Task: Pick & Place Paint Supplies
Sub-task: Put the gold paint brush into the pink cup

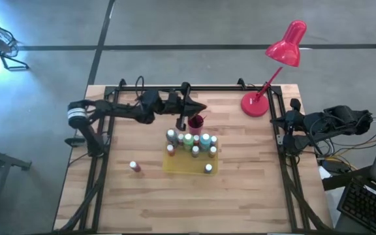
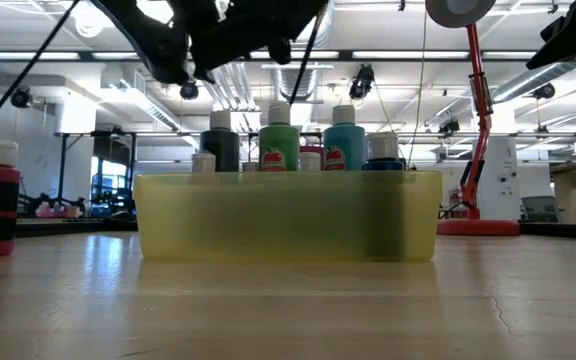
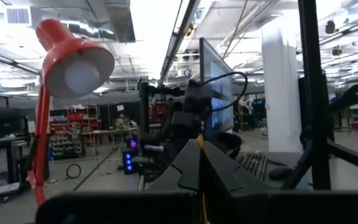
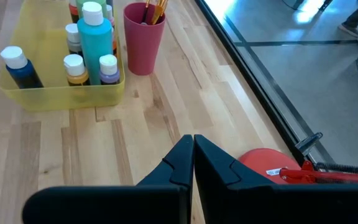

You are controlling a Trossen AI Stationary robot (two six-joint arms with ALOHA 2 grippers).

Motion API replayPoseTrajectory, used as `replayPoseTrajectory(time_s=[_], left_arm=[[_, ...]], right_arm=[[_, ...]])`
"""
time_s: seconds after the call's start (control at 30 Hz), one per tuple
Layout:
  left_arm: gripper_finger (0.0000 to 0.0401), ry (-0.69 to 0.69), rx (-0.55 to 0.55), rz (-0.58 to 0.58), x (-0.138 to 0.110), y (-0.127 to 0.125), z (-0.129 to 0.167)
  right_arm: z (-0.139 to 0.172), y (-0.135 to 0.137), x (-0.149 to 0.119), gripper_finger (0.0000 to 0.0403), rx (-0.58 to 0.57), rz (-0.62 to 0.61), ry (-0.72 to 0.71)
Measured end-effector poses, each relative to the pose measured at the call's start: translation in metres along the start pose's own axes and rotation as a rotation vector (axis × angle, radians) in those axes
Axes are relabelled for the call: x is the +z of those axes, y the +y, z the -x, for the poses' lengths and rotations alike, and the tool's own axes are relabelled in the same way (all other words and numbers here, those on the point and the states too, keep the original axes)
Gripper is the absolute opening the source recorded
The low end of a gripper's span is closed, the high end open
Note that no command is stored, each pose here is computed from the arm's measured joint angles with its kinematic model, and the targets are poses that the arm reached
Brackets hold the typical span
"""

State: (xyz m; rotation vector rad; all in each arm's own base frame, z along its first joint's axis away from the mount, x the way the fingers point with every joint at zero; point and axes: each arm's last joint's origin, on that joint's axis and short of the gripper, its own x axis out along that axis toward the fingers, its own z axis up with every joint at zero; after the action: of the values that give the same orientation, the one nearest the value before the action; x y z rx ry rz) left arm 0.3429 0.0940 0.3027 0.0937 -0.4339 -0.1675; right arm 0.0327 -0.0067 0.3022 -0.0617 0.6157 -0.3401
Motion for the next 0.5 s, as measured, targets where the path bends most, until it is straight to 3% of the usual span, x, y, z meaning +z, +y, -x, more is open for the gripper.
replayPoseTrajectory(time_s=[0.3,0.5], left_arm=[[0.0004,-0.057,-0.007,0.025,-0.021,0.013,0.002],[0.0004,-0.017,-0.019,0.066,-0.038,0.018,0.006]], right_arm=[[0.000,0.000,0.000,0.0008,0.000,0.000,0.000],[0.000,0.000,0.000,0.0008,0.000,0.000,0.000]])
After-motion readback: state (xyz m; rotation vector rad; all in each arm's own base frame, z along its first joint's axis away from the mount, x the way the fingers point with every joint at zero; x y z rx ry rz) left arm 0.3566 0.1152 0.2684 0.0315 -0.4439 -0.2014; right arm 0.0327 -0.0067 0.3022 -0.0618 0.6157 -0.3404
